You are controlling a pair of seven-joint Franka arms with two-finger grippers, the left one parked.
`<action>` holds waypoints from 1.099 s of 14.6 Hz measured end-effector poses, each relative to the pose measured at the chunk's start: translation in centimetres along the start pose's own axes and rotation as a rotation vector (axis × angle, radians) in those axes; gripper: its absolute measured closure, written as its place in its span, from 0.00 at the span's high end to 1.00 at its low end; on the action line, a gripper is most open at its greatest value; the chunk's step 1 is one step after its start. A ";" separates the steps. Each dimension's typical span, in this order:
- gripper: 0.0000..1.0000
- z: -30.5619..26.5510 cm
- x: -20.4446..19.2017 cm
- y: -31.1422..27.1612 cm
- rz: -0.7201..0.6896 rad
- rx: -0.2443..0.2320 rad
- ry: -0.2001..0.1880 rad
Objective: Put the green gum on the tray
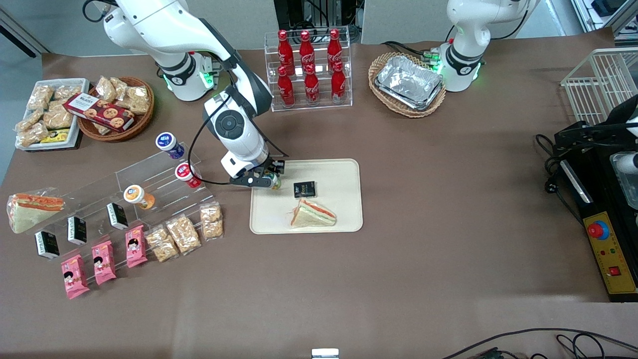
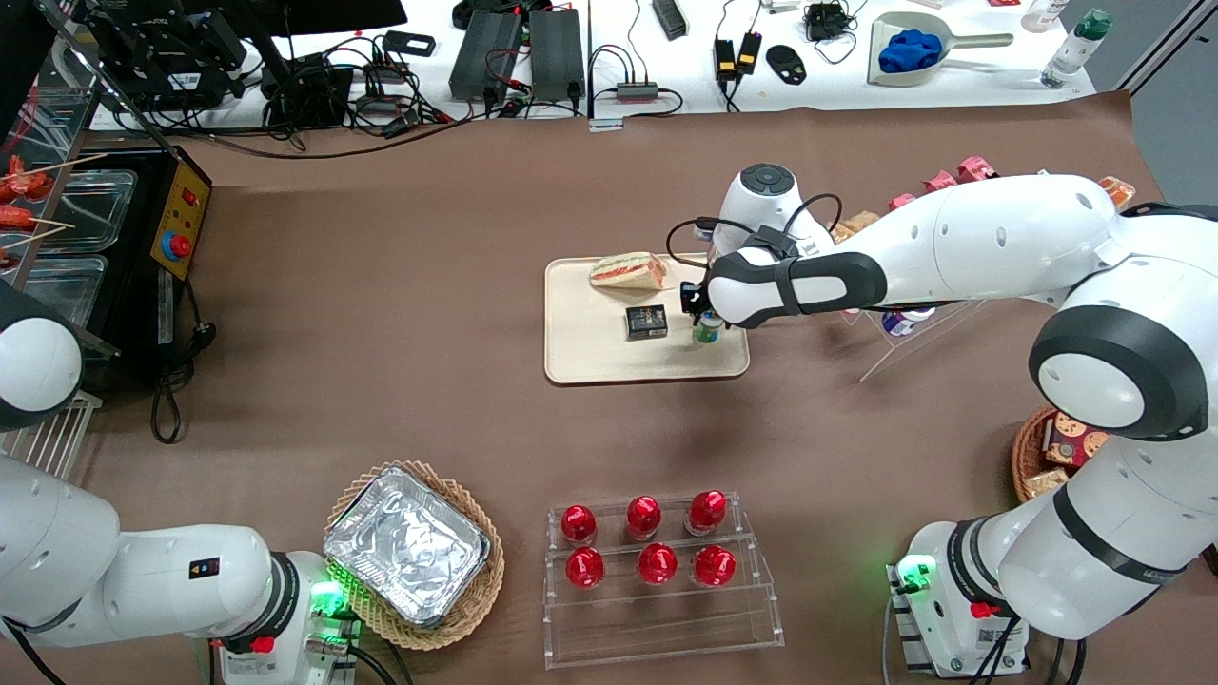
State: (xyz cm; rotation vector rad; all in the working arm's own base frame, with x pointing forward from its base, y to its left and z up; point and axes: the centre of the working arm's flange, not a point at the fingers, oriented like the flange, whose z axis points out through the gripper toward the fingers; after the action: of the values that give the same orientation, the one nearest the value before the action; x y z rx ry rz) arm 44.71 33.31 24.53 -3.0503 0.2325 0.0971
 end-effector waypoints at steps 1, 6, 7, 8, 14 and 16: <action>0.58 0.0 0.0 0.0 0.001 0.000 0.000; 0.95 0.3 0.0 0.0 0.024 -0.001 -0.001; 0.96 0.3 0.1 0.0 0.026 0.000 0.000; 0.98 0.2 0.2 0.0 0.028 0.002 0.003; 0.99 -6.1 5.6 5.9 0.018 -0.001 -0.003; 1.00 -10.0 8.2 10.2 0.013 0.002 -0.013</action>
State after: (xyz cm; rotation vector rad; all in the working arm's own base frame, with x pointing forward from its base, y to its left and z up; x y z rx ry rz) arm 51.78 21.16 33.13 -3.0451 0.2515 0.1173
